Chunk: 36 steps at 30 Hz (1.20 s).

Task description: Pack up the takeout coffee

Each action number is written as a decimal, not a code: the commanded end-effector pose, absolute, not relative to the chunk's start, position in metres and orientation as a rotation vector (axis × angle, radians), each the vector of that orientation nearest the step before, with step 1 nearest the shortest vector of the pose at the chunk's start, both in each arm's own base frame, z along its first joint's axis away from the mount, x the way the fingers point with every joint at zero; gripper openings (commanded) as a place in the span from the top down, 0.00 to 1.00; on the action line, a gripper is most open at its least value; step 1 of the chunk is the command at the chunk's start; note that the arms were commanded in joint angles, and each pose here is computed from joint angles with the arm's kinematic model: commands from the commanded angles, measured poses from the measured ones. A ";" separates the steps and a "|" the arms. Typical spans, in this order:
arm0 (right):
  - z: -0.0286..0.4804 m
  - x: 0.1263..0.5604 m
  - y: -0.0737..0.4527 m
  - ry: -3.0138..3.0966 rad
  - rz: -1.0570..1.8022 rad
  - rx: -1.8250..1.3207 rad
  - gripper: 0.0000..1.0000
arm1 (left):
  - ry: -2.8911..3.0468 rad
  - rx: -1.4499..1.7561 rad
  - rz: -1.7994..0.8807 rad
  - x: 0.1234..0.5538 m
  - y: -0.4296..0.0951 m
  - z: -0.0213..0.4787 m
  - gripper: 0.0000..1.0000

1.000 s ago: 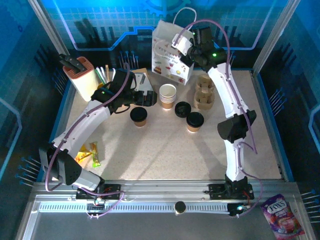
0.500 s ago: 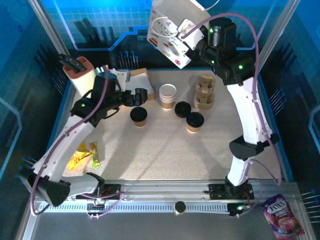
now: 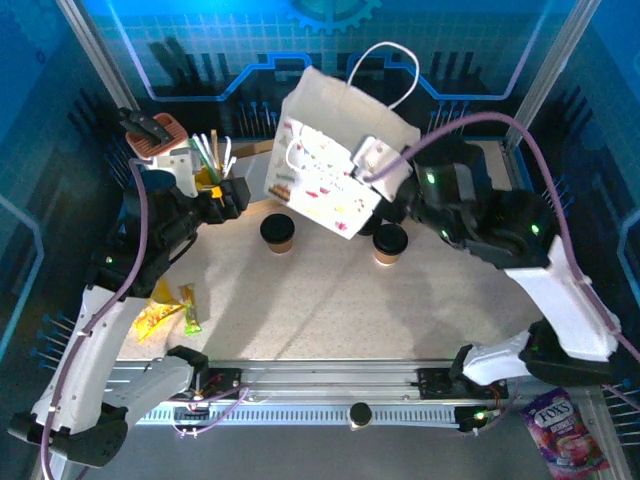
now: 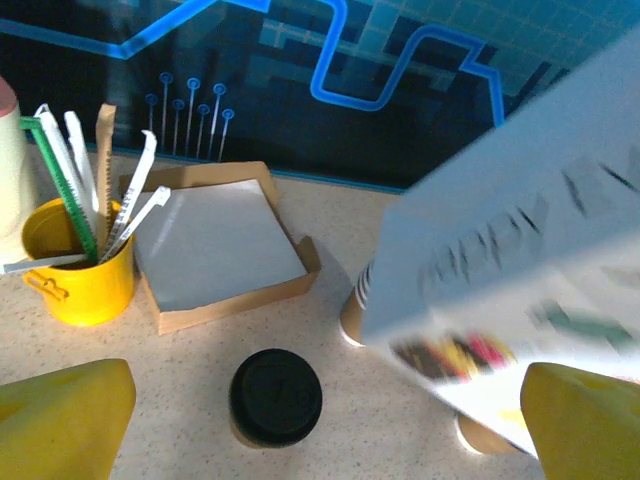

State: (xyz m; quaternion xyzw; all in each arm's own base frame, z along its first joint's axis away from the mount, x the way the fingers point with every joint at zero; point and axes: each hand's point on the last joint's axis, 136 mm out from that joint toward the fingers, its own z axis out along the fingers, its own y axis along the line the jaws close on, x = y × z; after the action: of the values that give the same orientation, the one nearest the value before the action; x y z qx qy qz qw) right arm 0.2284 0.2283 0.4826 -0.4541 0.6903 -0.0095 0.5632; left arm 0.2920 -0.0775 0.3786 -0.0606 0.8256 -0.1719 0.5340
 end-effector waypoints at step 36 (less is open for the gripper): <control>0.305 0.179 0.279 2.025 0.097 -1.163 1.00 | 2.099 -0.124 -0.290 0.302 -0.069 0.329 0.00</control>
State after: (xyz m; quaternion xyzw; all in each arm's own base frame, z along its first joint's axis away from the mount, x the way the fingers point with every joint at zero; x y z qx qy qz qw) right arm 0.1655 0.2708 0.3021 -0.4924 0.7868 0.0342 0.3706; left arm 0.2991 -0.0655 0.3286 -0.0571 0.8665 -0.1060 0.4845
